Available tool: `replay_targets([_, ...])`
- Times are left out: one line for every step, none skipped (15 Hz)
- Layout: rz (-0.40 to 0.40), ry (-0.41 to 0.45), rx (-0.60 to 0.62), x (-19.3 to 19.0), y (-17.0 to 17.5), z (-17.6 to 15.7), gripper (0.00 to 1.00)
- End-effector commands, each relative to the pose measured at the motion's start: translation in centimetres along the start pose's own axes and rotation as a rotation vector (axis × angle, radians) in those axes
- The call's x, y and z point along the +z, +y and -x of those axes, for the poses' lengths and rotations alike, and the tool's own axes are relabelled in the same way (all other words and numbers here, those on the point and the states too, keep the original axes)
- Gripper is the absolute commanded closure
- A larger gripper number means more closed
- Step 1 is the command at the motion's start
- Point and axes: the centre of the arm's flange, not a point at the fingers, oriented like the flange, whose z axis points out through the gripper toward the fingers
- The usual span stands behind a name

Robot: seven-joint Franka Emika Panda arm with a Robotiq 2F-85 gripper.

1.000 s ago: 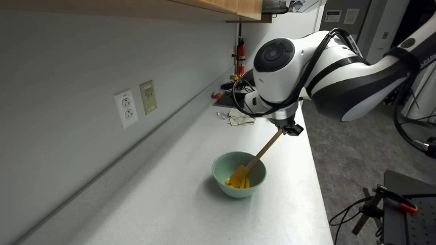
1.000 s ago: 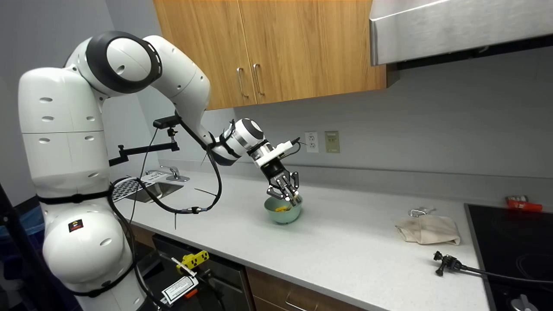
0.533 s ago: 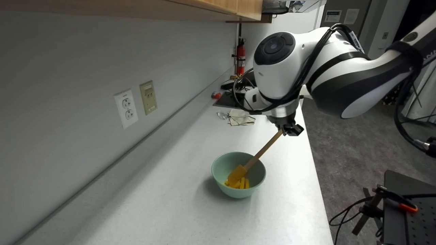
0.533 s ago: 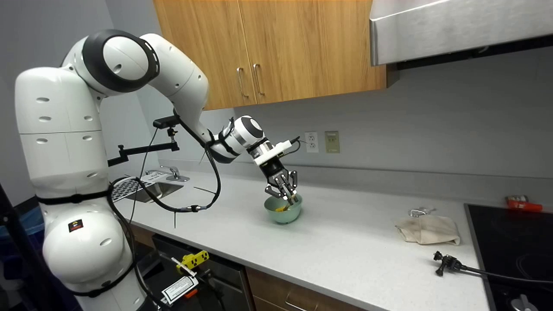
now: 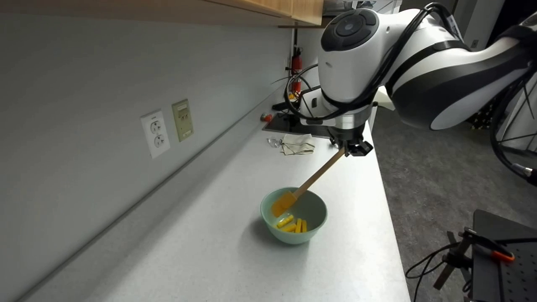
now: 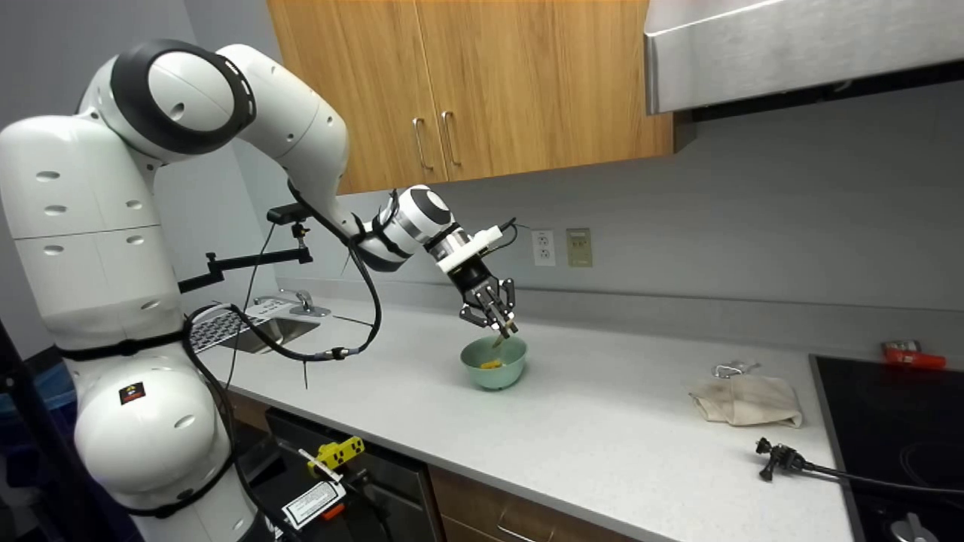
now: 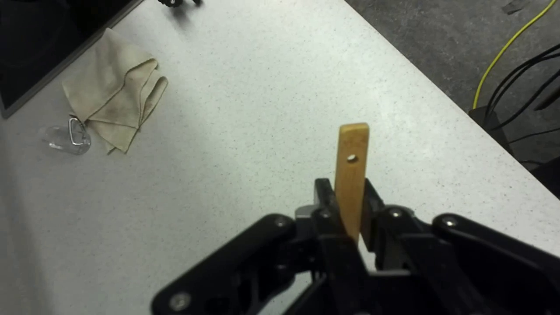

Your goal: Use the spoon to stir the contents of the bowl

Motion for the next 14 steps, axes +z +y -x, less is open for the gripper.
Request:
replay_targets([0.023,-0.003,0.004,0.6,-0.1,0.6,0.96])
replay_targets([0.017,-0.010,0.001,1.0,-0.1,0.5,0.96])
replay_targets([0.014,-0.019,-0.005,1.5,-0.2,0.2,0.96])
replay_targets([0.008,-0.028,-0.012,2.0,-0.3,-0.1,0.96])
replay_targets([0.008,-0.036,-0.022,2.4,-0.6,-0.5,0.96])
replay_targets([0.003,-0.041,-0.030,2.8,-0.7,-0.9,0.96])
replay_targets([-0.006,-0.043,-0.037,3.0,-0.9,-1.4,0.96])
replay_targets([-0.015,-0.044,-0.043,3.3,-1.1,-1.8,0.96])
replay_targets([-0.020,-0.044,-0.052,3.5,-1.3,-2.2,0.96])
replay_targets([-0.023,-0.045,-0.059,3.7,-1.5,-2.5,0.96])
replay_targets([-0.027,-0.044,-0.066,3.8,-1.7,-2.9,0.96])
replay_targets([-0.029,-0.043,-0.069,3.9,-1.8,-3.1,0.96])
replay_targets([-0.037,-0.039,-0.068,3.9,-1.8,-3.3,0.96])
replay_targets([-0.041,-0.035,-0.065,3.9,-1.8,-3.5,0.96])
